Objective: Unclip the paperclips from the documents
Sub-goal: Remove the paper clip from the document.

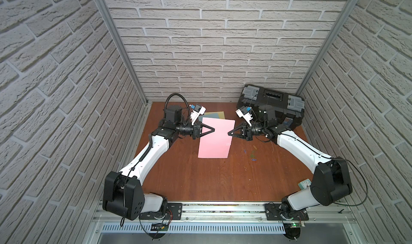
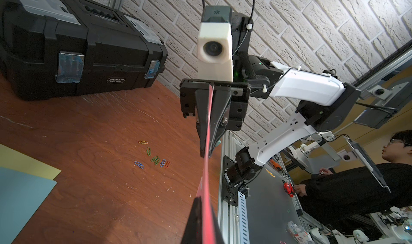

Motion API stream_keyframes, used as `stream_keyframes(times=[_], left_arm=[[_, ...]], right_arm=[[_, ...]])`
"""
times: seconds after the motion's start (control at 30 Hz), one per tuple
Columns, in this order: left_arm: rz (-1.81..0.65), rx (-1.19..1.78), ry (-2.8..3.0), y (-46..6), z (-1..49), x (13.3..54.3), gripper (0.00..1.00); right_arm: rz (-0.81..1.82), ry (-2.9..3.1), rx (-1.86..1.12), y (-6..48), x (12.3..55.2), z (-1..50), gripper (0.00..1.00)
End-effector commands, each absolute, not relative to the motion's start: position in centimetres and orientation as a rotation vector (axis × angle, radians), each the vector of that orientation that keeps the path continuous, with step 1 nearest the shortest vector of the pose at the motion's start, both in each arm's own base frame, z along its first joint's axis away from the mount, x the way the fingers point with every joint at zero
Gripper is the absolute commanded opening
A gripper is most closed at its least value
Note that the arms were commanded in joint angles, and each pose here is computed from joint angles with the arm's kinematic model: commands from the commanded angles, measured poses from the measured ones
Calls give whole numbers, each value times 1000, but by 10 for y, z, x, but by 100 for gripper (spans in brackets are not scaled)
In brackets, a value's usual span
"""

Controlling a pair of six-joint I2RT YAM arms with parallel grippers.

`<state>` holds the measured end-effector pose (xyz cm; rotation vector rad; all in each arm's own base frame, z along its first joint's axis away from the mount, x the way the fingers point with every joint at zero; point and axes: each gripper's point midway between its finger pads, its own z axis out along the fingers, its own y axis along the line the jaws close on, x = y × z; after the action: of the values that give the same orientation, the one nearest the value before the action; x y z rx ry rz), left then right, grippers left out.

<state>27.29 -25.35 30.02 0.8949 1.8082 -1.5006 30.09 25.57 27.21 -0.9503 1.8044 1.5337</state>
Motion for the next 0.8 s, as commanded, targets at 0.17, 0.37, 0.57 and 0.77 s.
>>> stream_keyframes(times=[0.17, 0.37, 0.57, 0.77], left_arm=[[-1454, 910, 1763, -246, 308, 272, 0], [-1453, 909, 1763, -245, 308, 272, 0], [-1452, 910, 1763, -244, 308, 272, 0], [-1448, 907, 1764, -243, 308, 272, 0]], right_arm=[[1513, 1791, -962, 254, 305, 278, 7], [1508, 1797, -957, 252, 305, 277, 7], [1500, 1803, -950, 250, 306, 276, 8], [1497, 1813, -941, 249, 307, 274, 8]])
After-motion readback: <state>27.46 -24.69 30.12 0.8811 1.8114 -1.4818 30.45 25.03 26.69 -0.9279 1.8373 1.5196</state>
